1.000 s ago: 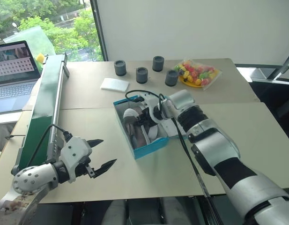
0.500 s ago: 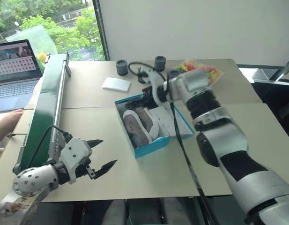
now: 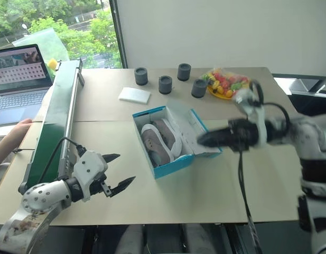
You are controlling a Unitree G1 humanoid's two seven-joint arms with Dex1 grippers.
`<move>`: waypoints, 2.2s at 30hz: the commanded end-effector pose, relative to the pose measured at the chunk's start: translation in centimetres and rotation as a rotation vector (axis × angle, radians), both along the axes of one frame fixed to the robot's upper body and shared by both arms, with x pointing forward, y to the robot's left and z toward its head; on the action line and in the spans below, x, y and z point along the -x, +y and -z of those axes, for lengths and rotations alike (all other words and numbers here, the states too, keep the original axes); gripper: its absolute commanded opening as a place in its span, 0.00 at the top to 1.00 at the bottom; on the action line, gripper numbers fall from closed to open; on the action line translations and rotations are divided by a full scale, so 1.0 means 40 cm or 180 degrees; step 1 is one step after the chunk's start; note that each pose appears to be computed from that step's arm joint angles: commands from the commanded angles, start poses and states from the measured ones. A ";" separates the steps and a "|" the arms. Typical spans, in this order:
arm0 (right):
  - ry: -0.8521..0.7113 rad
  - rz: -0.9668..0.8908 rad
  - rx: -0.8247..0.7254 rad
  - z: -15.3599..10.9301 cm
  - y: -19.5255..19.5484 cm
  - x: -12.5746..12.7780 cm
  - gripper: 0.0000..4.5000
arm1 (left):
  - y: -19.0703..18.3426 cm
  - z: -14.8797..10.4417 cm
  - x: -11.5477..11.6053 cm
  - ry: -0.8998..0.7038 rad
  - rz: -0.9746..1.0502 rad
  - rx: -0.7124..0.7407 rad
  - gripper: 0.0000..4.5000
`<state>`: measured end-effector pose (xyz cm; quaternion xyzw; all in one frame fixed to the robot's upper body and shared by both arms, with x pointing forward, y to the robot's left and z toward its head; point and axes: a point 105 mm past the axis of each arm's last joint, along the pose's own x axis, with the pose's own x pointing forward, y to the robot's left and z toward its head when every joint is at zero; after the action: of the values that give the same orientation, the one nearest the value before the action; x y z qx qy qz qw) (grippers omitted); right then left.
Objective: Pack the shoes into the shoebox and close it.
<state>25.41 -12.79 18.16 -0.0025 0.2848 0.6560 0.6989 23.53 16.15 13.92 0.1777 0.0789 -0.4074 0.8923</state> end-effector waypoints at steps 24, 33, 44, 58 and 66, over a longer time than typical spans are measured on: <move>-0.0052 0.3171 0.1081 0.329 -0.079 -0.130 1.00 | -0.017 -0.038 -0.038 -0.0083 0.0351 -0.0054 0.00; 0.1010 0.3910 -0.0280 0.351 -0.045 -0.121 1.00 | -0.024 -0.045 -0.047 -0.0096 0.0401 -0.0036 0.00; 0.0974 0.4585 -0.1058 0.344 -0.086 -0.194 1.00 | -0.043 -0.072 -0.046 -0.0175 0.0483 -0.0034 0.00; 0.0889 0.4689 -0.2180 0.245 -0.075 -0.260 1.00 | -0.030 -0.086 -0.052 -0.0168 0.0446 -0.0094 0.00; 0.0024 0.4099 -0.2847 0.069 -0.078 -0.254 1.00 | -0.035 -0.082 -0.047 -0.0136 0.0440 -0.0083 0.00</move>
<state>35.81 -16.63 11.42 0.4608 0.0048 0.1115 0.8805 25.65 14.97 16.13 0.1889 0.0722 -0.4639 0.8625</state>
